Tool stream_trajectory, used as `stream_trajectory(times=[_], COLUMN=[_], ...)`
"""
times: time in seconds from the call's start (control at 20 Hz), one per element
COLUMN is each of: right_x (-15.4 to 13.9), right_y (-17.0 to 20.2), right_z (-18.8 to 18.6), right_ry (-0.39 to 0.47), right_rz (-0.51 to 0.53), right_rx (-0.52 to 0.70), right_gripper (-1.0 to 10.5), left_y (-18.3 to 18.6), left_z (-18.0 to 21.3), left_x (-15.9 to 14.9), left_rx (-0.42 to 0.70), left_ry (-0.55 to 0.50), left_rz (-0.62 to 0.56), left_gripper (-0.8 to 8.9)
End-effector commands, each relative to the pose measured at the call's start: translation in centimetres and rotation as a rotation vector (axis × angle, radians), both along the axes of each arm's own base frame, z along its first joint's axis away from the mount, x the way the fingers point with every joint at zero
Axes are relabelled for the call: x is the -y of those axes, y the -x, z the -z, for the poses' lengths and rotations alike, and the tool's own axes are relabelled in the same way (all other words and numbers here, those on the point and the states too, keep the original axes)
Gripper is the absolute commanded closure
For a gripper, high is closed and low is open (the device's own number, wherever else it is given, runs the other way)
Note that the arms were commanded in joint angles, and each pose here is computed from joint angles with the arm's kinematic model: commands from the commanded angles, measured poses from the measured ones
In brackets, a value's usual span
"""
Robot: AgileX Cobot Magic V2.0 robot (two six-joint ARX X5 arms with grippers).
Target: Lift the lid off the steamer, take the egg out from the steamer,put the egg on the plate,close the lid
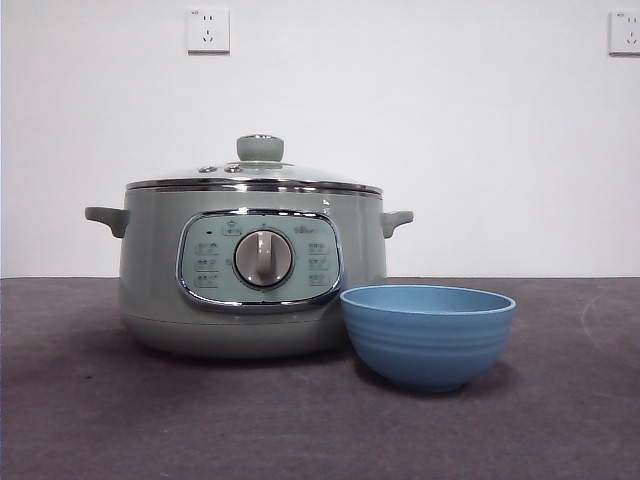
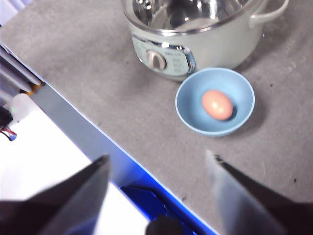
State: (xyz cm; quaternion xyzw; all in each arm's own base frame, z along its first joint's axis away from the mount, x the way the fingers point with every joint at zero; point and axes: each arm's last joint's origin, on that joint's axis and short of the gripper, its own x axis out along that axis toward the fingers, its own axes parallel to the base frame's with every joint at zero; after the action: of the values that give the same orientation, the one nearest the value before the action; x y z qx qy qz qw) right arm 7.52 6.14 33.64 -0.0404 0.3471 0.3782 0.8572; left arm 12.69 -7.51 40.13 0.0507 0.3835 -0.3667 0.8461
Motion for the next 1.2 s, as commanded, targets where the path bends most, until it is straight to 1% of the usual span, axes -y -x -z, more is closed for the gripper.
stream_trajectory(times=[0.05, 1.2], right_x=[-0.04, -0.01], right_y=[-0.04, -0.01], right_z=[0.24, 0.28], right_ry=[0.005, 0.010], right_rz=[0.001, 0.004], right_rx=[-0.018, -0.021], right_gripper=[9.5, 9.5], left_y=[-0.02, -0.07], left_z=[0.13, 0.13], left_x=[0.02, 0.00], left_rx=[-0.005, 0.000], left_ry=[0.001, -0.007], left_rz=[0.001, -0.006], left_gripper=[8.21, 8.17])
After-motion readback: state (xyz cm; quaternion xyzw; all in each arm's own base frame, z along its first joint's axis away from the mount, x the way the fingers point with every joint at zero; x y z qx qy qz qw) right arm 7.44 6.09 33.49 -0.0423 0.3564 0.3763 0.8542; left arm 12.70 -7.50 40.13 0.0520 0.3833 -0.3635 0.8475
